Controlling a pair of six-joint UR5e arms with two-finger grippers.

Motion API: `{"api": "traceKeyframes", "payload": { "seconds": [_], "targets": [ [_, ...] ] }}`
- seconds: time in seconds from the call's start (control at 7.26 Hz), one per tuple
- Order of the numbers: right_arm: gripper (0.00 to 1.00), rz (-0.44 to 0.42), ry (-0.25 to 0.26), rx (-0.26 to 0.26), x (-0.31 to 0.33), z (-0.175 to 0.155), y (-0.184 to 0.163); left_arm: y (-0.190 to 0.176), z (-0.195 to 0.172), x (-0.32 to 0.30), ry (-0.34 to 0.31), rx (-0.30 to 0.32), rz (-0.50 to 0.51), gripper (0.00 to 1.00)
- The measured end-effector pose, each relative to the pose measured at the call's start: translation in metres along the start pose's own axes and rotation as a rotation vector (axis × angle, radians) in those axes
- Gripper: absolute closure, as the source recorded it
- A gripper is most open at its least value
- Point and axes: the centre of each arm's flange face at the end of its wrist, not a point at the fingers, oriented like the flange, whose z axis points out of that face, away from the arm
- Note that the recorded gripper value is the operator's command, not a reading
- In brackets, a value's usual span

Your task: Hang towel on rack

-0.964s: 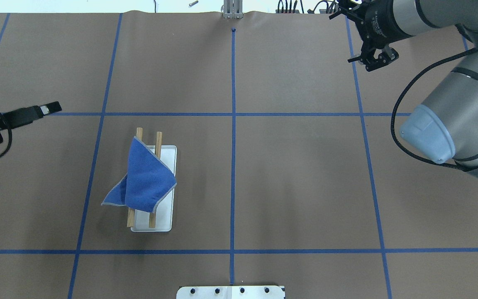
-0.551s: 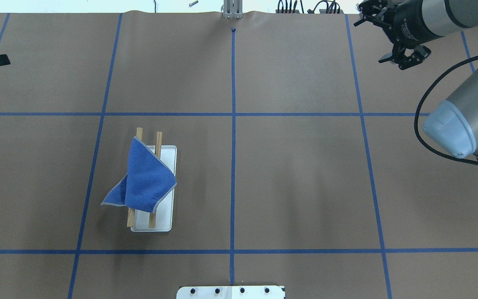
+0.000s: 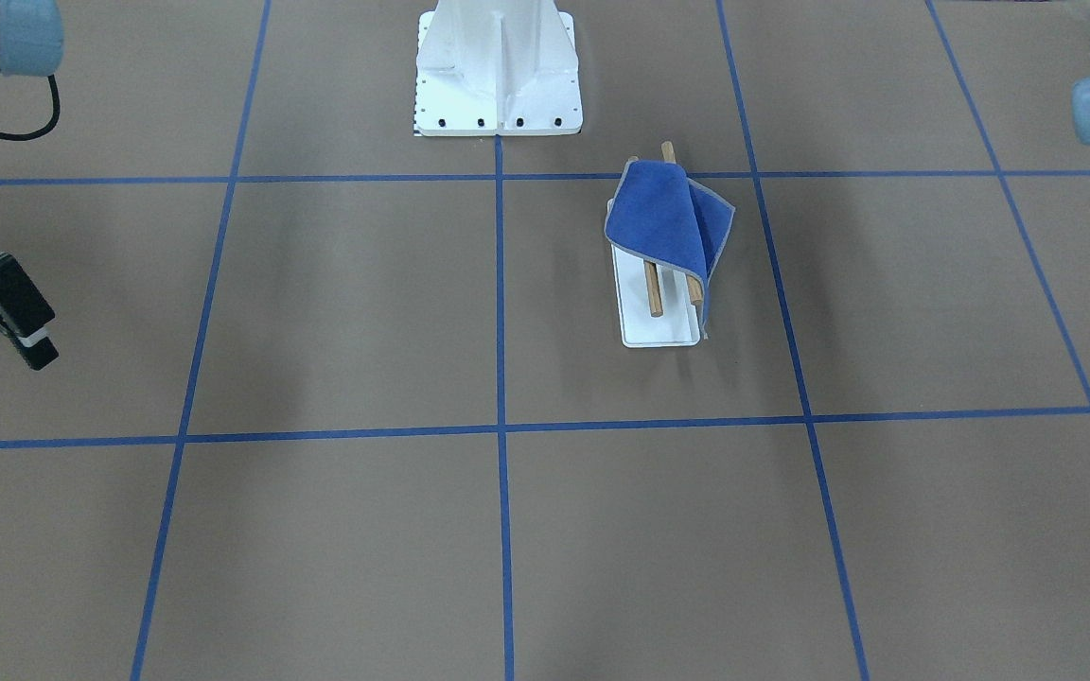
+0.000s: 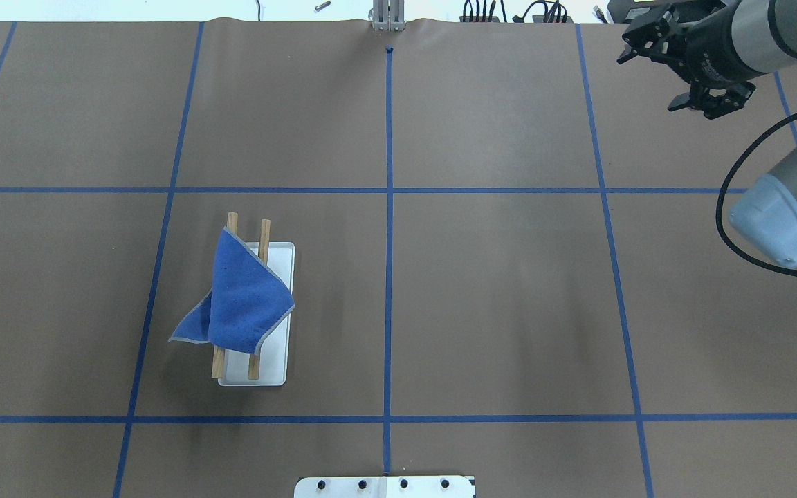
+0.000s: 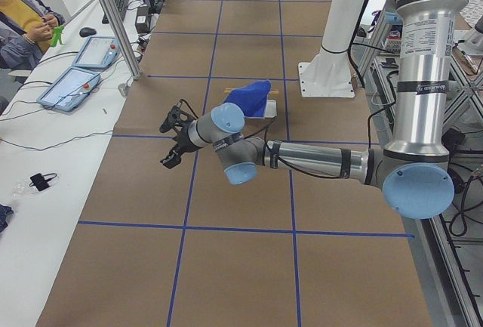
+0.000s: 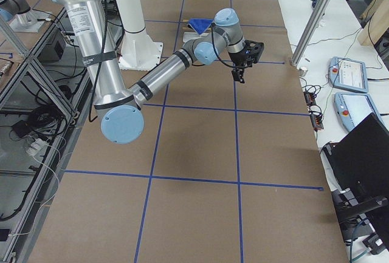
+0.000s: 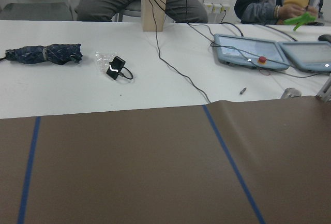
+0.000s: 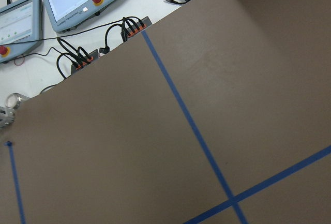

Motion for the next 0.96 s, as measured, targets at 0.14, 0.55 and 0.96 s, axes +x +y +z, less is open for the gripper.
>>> {"api": "traceKeyframes", "payload": {
  "seconds": [0.14, 0.55, 0.96],
  "targets": [
    [0.0, -0.058, 0.018, -0.028, 0.031, 0.0, -0.015, -0.006, -0.003, -0.015, -0.019, -0.06, 0.017, 0.01],
    [0.0, -0.241, 0.068, -0.108, 0.144, -0.001, -0.045, -0.018, -0.022, -0.046, 0.048, -0.21, -0.037, 0.01],
    [0.0, -0.342, 0.04, -0.197, 0.235, -0.004, -0.058, -0.004, -0.017, -0.054, 0.065, -0.343, -0.103, 0.01]
  ]
}}
